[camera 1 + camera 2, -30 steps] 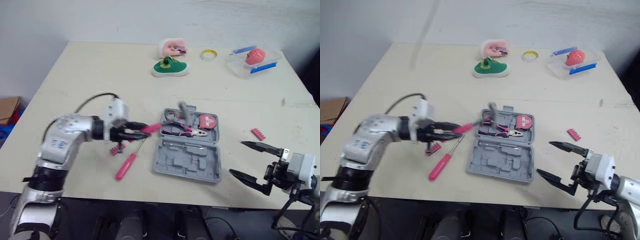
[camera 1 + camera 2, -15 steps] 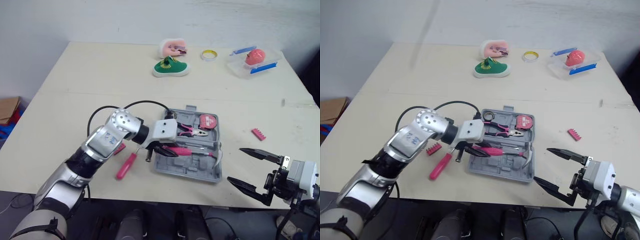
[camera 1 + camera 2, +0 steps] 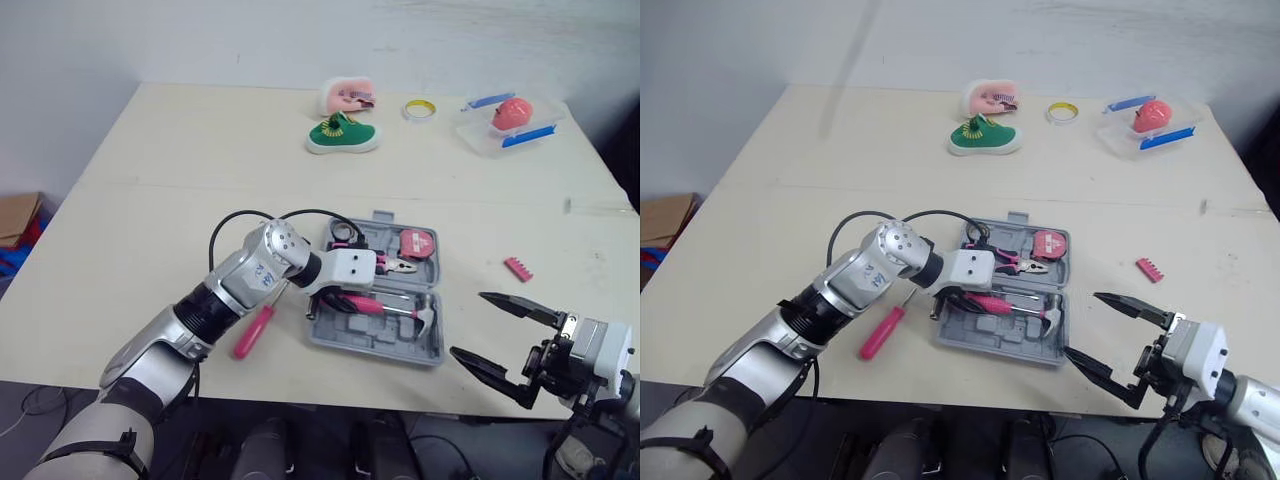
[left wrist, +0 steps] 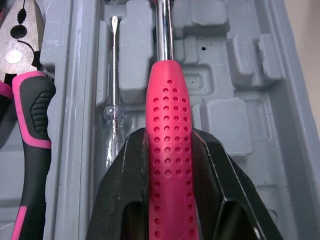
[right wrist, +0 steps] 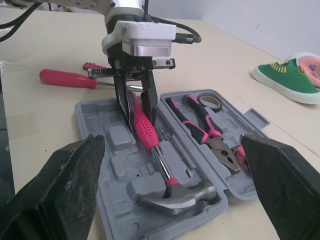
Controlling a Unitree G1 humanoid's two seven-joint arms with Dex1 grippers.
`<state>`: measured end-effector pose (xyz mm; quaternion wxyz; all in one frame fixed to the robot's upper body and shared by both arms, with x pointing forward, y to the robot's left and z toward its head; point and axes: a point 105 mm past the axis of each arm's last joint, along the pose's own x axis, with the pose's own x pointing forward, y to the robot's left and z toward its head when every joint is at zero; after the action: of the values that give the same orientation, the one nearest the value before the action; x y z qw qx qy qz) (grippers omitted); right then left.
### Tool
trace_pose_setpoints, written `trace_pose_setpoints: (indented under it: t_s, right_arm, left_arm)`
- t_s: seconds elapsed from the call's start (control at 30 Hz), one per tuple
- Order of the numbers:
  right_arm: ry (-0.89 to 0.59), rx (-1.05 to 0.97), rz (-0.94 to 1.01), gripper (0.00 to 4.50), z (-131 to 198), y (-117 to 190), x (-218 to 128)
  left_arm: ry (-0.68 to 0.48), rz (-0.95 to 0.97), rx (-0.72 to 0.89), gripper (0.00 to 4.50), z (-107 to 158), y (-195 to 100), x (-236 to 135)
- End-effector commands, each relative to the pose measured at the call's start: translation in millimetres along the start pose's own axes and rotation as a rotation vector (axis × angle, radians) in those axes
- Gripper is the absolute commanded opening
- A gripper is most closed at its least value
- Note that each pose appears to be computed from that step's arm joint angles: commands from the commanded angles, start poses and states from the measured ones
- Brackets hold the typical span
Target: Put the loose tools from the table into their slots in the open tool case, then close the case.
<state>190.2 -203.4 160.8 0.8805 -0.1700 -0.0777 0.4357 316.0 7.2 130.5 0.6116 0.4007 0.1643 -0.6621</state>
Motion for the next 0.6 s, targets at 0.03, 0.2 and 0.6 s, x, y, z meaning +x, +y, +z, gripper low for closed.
trace_pose_setpoints:
  t_s: [0.03,0.2,0.6]
  right_arm:
    - [-0.013,-0.032,-0.004,4.5,2,1,-4]
    - [-0.018,-0.037,-0.006,4.5,0,1,-4]
    - [-0.006,-0.04,-0.014,4.5,-3,1,-11]
  left_arm:
    - [0.032,0.006,0.029,0.52,-2,0,-2]
    - [0.015,0.014,0.011,0.52,-1,2,-1]
    - [-0.205,0.036,0.044,3.54,41,7,-21]
